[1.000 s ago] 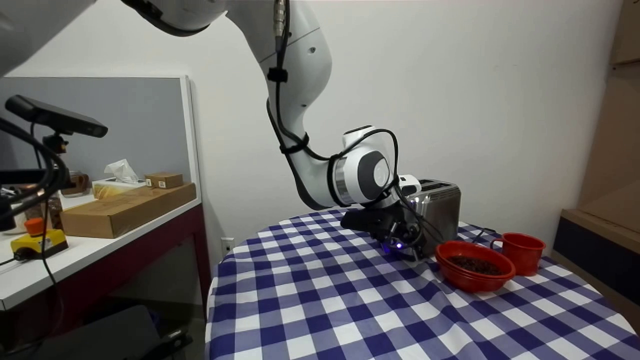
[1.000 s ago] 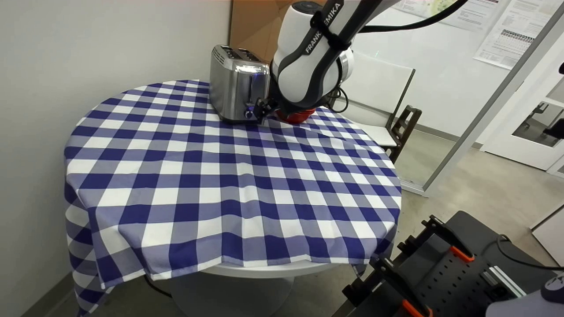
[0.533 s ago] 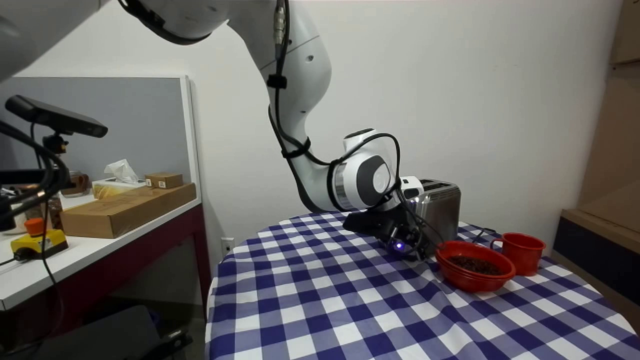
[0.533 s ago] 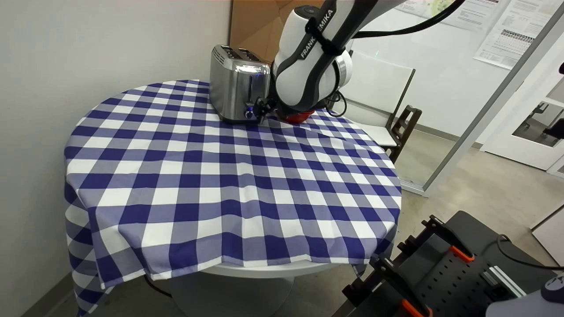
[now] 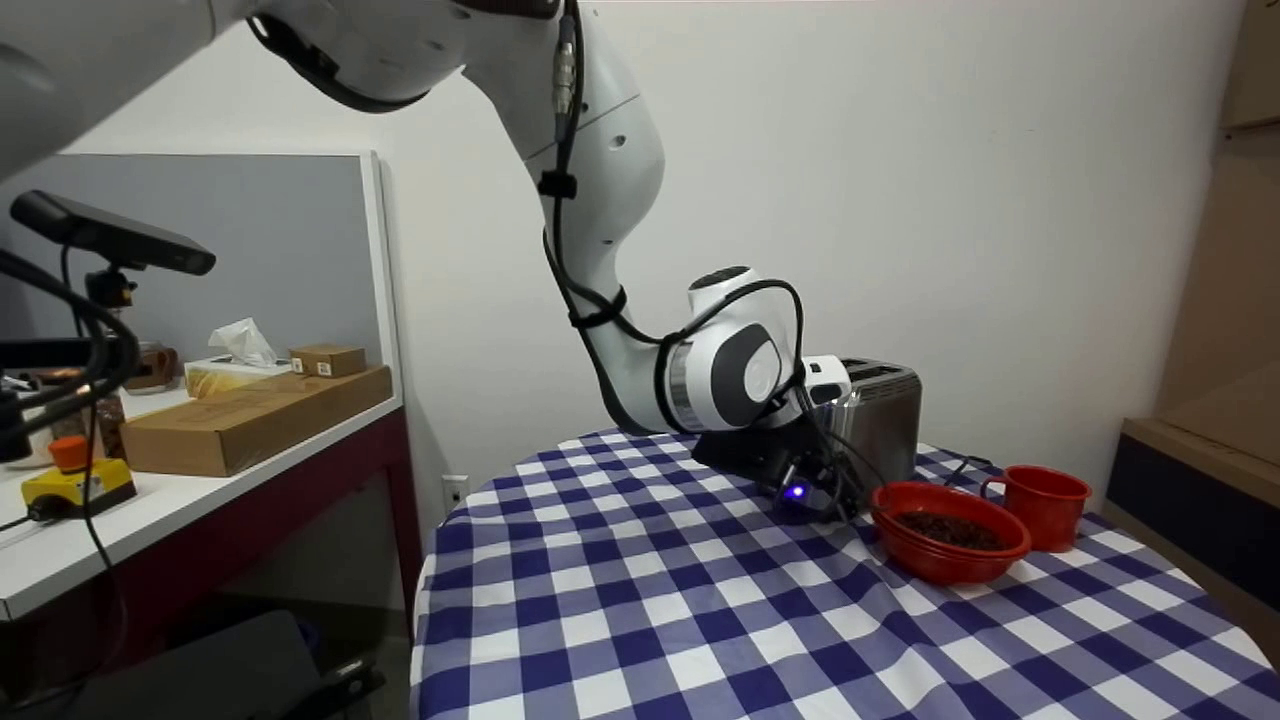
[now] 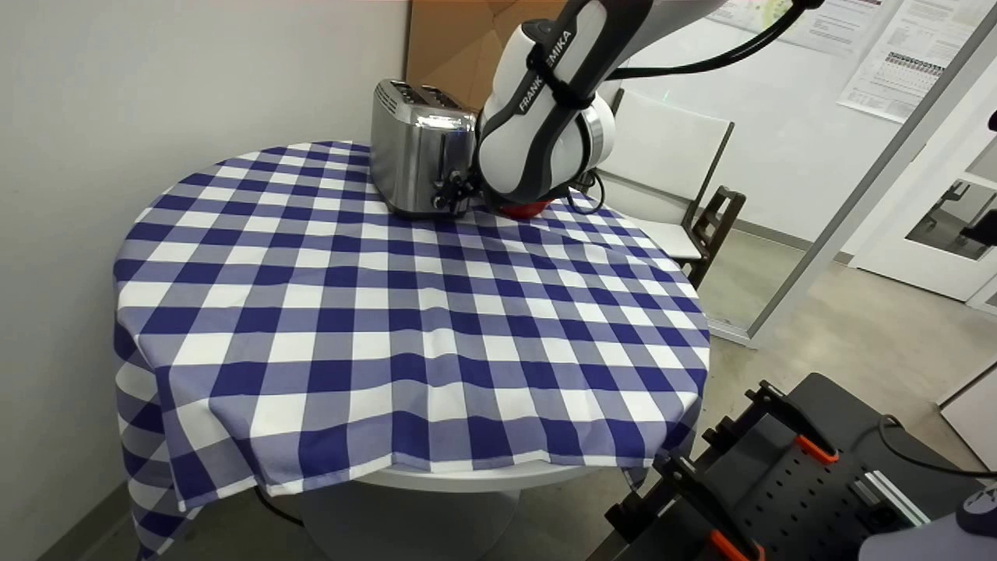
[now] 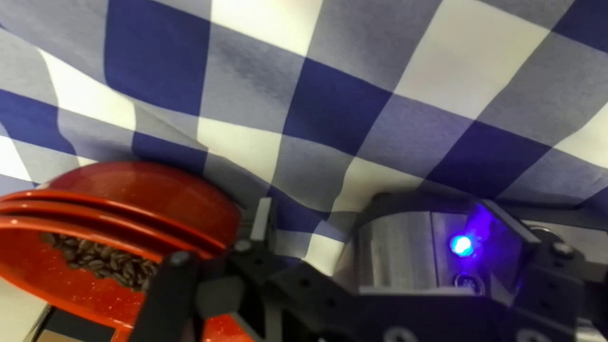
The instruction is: Press the button on the toaster
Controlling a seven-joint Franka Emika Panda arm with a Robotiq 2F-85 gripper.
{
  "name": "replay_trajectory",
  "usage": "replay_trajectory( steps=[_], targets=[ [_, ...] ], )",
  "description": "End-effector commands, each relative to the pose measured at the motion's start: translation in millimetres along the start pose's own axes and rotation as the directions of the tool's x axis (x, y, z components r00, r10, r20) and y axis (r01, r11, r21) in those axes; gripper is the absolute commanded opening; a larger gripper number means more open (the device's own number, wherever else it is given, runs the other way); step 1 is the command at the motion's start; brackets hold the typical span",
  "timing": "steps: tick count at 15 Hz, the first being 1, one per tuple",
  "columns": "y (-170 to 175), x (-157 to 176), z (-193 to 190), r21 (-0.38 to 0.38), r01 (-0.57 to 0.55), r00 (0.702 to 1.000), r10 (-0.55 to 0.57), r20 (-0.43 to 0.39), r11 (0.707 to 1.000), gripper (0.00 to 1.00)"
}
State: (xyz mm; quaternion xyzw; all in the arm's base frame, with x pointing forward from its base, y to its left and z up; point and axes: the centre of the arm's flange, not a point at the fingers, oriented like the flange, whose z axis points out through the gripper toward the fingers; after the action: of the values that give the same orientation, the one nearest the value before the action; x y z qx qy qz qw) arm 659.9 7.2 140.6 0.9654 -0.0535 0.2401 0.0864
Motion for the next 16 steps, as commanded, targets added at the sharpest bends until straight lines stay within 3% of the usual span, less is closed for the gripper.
replay_trajectory(
  steps=[1,12,16],
  targets=[
    [-5.4,3.3,12.9,-0.013,-0.023,0.998,0.022,-0.052,1.0,1.0],
    [-11.3,-2.1,14.4,-0.012,-0.065,0.986,0.063,-0.157,0.998,1.0],
    [-10.1,-2.6,9.9,-0.002,-0.012,0.999,0.012,-0.047,1.0,1.0]
  ],
)
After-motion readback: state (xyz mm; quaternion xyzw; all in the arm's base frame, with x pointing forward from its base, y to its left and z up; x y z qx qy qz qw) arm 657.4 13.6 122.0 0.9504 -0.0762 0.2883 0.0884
